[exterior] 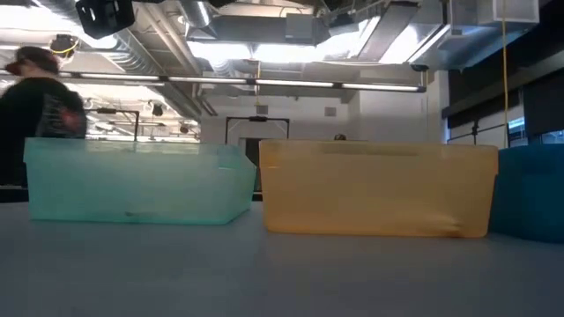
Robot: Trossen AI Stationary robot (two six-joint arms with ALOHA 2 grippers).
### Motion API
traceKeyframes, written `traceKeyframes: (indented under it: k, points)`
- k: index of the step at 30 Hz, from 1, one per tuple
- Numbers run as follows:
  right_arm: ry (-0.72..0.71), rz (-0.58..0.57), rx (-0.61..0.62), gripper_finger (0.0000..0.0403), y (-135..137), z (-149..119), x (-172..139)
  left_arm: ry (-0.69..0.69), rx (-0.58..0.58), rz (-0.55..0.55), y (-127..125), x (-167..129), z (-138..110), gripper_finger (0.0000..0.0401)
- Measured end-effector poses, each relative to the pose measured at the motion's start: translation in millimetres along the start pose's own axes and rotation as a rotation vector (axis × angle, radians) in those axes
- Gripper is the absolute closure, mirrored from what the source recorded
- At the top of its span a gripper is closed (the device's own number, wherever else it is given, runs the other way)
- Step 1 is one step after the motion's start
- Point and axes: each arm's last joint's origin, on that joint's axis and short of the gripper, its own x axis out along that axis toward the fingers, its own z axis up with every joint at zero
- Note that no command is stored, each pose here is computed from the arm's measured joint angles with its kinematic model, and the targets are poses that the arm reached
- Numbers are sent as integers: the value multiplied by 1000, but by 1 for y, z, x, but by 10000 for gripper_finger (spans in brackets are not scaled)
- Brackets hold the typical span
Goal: Sort silverware by color (type)
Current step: Put the blue knife into the orange bin
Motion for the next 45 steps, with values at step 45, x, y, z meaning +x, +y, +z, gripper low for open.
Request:
traceKeyframes:
  k: [45]
  points:
    - [-74, -29, -19, 388, -5, 5, 0, 19, 10, -1, 1, 0, -1, 364]
